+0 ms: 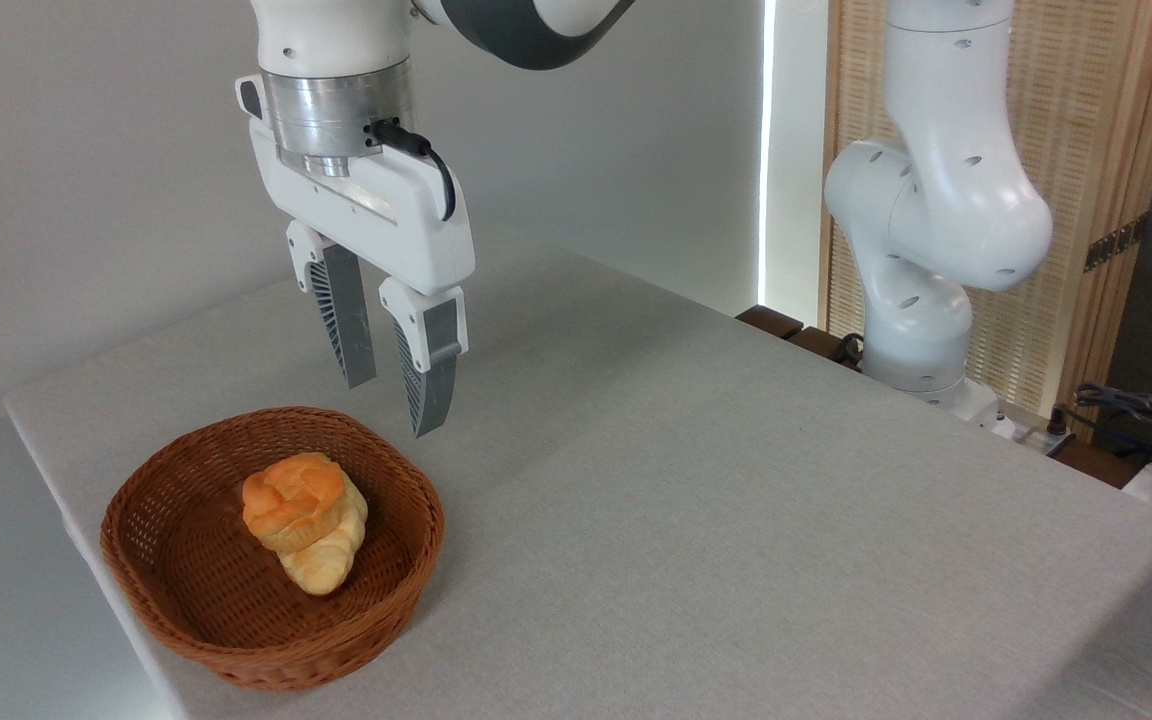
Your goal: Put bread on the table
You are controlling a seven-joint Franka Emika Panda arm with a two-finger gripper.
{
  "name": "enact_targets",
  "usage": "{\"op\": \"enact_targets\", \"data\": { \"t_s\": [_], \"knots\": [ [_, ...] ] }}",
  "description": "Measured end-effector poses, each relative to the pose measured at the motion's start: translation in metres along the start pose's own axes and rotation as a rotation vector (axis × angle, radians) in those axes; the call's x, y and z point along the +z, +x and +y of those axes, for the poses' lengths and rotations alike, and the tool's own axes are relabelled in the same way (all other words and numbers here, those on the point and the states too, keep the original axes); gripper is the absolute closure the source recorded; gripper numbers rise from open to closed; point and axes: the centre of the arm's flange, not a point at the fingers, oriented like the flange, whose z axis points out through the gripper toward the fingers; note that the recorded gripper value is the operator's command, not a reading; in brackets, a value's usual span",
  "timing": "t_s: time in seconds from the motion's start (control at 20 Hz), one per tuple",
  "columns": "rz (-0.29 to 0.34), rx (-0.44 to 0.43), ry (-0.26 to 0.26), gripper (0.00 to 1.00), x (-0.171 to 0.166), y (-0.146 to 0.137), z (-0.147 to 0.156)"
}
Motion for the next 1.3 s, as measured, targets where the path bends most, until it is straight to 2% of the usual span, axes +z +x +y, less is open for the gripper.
{"op": "enact_targets", "data": {
  "t_s": [0.25, 1.3],
  "knots": [
    [-0.021, 0.004, -0.016, 0.0, 0.0022, -0.0011, 0.0034],
    [-0.021, 0.004, -0.016, 0.0, 0.0023, -0.001, 0.0036]
  ]
}}
